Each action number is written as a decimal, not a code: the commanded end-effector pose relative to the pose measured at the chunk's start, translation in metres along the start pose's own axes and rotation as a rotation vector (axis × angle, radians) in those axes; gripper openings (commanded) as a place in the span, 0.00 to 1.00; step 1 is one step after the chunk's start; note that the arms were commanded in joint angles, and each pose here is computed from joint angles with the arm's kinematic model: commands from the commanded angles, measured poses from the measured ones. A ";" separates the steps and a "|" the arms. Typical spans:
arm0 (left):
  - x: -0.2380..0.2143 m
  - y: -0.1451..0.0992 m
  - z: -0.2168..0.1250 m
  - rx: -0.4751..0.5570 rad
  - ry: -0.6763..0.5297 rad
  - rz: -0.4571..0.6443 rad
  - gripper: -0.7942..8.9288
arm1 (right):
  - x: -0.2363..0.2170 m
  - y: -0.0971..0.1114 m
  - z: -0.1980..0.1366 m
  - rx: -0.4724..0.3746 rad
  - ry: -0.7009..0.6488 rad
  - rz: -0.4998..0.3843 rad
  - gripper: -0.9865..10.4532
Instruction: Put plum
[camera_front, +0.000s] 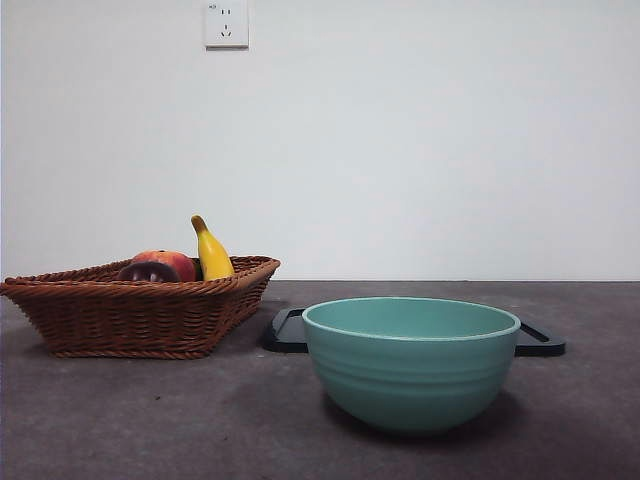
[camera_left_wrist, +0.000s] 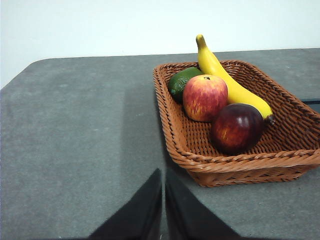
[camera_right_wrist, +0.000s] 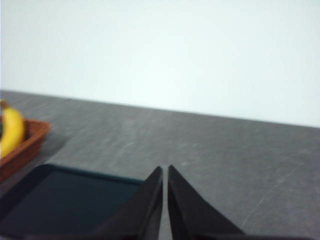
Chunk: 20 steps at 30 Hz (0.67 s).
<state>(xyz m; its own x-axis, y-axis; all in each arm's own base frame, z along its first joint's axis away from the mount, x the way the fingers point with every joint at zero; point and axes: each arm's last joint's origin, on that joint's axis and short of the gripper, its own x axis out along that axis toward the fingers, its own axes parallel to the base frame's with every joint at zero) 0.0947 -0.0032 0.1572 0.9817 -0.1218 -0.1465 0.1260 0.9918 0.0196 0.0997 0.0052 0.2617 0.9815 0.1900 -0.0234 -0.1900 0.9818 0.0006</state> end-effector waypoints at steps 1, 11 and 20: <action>0.002 0.000 -0.007 -0.005 0.026 0.003 0.09 | -0.001 -0.001 -0.019 -0.020 -0.047 -0.035 0.09; 0.002 0.000 -0.007 -0.005 0.027 0.003 0.09 | -0.002 -0.003 -0.072 -0.009 -0.068 -0.118 0.09; 0.002 0.000 -0.007 -0.005 0.027 0.003 0.09 | -0.001 -0.003 -0.094 0.006 -0.042 -0.126 0.09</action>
<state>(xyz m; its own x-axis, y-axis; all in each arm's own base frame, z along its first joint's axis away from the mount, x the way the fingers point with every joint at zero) 0.0947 -0.0032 0.1572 0.9817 -0.1218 -0.1465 0.1260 0.9918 0.0196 0.0969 0.0017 0.1692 0.9974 0.0694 0.0181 -0.0693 0.9976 -0.0034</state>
